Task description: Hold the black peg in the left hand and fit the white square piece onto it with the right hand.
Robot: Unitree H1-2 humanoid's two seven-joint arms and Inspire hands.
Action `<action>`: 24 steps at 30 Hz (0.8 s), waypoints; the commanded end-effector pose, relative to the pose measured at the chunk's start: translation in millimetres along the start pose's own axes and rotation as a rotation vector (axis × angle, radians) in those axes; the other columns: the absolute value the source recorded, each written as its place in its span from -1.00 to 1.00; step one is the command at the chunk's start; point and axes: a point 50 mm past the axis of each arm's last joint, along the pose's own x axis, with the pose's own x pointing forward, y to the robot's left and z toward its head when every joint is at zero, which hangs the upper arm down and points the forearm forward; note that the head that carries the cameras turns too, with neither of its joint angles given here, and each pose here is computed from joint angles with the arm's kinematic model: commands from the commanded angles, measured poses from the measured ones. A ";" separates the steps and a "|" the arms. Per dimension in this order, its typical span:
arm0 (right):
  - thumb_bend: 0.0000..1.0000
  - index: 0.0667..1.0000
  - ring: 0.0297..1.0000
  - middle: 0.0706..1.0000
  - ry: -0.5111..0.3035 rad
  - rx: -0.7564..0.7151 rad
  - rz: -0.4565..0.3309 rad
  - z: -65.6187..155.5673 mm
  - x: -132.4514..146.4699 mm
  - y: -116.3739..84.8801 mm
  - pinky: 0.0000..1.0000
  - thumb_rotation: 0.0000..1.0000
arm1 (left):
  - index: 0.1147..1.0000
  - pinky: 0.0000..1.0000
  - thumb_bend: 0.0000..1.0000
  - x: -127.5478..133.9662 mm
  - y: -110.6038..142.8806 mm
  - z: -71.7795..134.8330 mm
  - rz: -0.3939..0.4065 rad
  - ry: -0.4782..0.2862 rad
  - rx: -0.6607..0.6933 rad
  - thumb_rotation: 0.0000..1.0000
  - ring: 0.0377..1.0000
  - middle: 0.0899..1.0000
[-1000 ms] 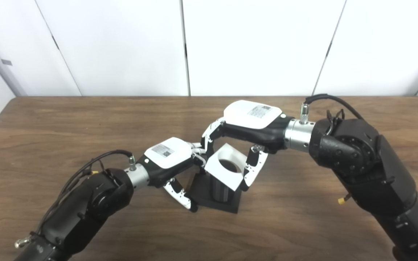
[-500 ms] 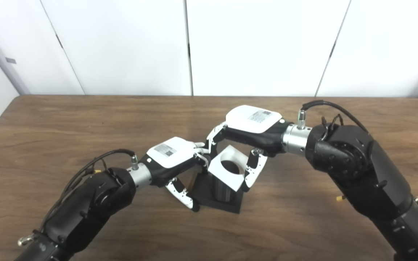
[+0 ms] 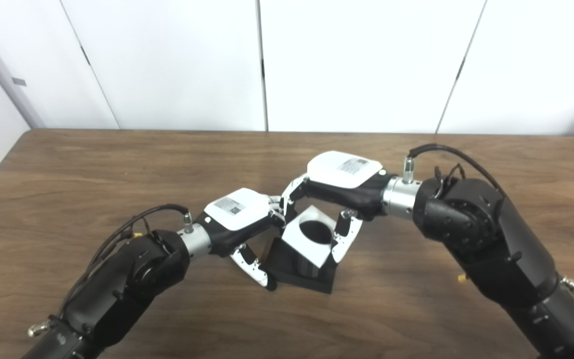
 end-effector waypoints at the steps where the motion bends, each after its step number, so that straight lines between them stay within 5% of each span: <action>1: 0.05 -0.12 0.54 0.50 -0.038 -0.048 -0.039 6.2 2.2 -13.0 0.39 -0.73 | -0.15 0.81 0.04 4.0 -22.7 9.9 -0.121 -0.005 0.018 -0.83 0.89 0.78; 13: 0.04 -0.12 0.54 0.49 -0.086 -0.058 0.000 19.0 12.5 0.7 0.42 -0.73 | -0.14 0.77 0.04 5.2 -22.9 11.3 -0.117 -0.007 0.027 -0.83 0.87 0.76; 19: 0.05 -0.09 0.57 0.54 -0.021 -0.075 0.070 12.8 12.4 9.3 0.43 -0.71 | -0.14 0.80 0.04 4.5 -22.0 10.7 -0.116 -0.001 0.025 -0.83 0.88 0.78; 21: 0.56 0.22 0.58 0.57 0.002 -0.084 0.090 9.4 11.2 10.0 0.42 -0.58 | -0.14 0.79 0.04 3.9 -21.9 10.3 -0.113 -0.002 0.025 -0.83 0.87 0.79; 24: 0.76 0.41 0.60 0.61 0.028 -0.087 0.104 4.9 9.6 9.9 0.40 -0.56 | -0.15 0.78 0.04 3.1 -21.5 9.5 -0.111 0.000 0.023 -0.83 0.87 0.79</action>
